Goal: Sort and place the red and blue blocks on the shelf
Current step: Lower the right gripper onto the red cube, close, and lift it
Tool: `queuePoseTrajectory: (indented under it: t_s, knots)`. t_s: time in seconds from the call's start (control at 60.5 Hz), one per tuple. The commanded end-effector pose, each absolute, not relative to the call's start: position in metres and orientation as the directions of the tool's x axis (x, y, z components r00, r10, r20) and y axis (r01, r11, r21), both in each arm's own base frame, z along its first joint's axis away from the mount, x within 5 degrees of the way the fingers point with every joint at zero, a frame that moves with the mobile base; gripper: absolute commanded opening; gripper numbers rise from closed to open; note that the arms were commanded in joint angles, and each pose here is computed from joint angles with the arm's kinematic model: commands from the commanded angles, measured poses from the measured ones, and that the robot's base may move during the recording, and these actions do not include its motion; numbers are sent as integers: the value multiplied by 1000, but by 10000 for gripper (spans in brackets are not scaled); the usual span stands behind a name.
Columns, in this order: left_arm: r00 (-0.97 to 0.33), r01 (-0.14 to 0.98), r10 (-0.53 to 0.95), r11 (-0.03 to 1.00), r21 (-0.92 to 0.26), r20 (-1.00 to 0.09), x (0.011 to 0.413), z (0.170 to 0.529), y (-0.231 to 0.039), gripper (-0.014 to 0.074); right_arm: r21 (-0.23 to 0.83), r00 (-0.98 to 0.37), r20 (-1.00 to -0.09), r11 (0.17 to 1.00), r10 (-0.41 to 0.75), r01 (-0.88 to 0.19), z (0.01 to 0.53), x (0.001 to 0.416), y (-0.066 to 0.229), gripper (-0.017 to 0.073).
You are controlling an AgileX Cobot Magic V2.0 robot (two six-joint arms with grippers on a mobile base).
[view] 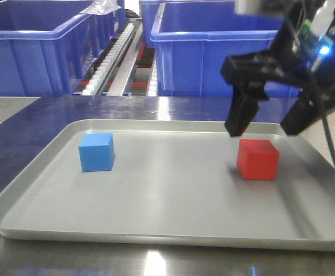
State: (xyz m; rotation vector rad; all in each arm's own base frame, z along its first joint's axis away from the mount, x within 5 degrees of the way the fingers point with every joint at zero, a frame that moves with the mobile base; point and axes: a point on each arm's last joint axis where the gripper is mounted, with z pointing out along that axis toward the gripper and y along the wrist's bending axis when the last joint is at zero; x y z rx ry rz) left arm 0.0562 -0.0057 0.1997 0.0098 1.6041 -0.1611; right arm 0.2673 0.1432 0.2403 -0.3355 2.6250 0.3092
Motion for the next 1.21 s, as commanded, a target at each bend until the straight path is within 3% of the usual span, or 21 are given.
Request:
queuePoseTrajectory:
  t_s: [0.0,0.743,0.842,1.123,1.189]
  knots:
    - [37,128,-104,987,-99,-994,56,201,-7,134,170,-823,-544,938,-166,-301,257,271,146,614]
    - [37,128,-104,987,-99,-994,56,201,-7,134,159,-852,-490,943,-183,-293,238,277,150,598]
    - [37,128,-104,987,-99,-994,56,201,-7,134,159,-852,-490,943,-183,-293,238,277,150,503]
    - [37,128,-104,987,-99,-994,56,201,-7,134,159,-863,-469,943,-187,-291,238,274,149,40]
    - [37,128,-104,987,-99,-994,56,201,-7,134,160,-862,-471,943,-186,-291,239,274,149,57]
